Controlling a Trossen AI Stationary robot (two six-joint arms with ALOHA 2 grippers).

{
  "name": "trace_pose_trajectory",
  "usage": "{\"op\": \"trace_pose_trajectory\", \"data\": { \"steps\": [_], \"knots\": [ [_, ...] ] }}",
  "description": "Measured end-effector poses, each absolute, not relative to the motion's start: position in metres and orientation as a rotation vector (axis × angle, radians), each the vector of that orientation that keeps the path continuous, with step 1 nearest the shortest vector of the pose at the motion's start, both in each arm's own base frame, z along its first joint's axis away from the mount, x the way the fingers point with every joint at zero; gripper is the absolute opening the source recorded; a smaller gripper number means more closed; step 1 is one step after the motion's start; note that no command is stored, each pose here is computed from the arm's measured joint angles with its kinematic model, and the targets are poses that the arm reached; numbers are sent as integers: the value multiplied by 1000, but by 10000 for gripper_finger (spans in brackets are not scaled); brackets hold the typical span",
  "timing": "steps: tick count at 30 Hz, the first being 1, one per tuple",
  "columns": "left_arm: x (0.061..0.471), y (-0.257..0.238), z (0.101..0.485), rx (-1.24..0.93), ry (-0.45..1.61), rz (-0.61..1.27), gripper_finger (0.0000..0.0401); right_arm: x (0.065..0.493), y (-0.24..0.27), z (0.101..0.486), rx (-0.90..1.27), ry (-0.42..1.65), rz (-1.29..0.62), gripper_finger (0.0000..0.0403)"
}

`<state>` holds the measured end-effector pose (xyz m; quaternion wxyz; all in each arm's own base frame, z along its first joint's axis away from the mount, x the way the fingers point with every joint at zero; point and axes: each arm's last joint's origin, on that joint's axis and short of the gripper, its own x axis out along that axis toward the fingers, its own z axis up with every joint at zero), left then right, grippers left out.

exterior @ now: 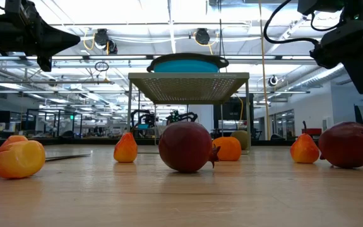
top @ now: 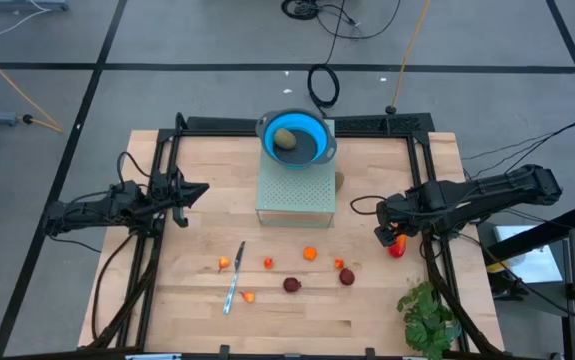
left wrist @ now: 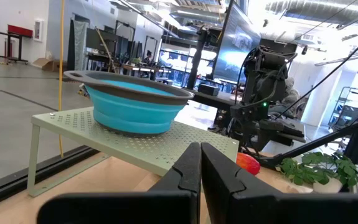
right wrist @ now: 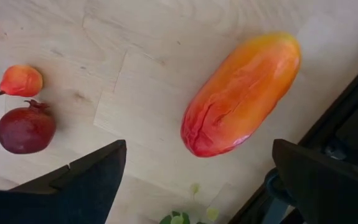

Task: Pick & Place Fruit
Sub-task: Put the mango into the blue strainer bowl on the shelf

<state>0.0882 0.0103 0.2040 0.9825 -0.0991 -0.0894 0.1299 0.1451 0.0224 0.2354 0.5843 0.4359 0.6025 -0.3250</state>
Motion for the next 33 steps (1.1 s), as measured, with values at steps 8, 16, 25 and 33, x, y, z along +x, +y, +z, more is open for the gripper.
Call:
{"op": "trace_pose_trajectory", "data": {
  "steps": [8, 16, 25, 33],
  "knots": [
    [88, 10, 204, -199, -180, 261, 10, 145, 22, 235, 1062, 1391, -804, 397],
    [88, 10, 204, -189, -178, 262, 10, 143, 22, 235, 1188, 1352, -954, 396],
    [88, 10, 204, -151, -173, 265, 10, 150, 24, 229, 1246, 1377, -1041, 396],
    [88, 10, 204, -148, -173, 265, 10, 158, 25, 218, 1225, 1446, -1117, 396]
  ]
}}
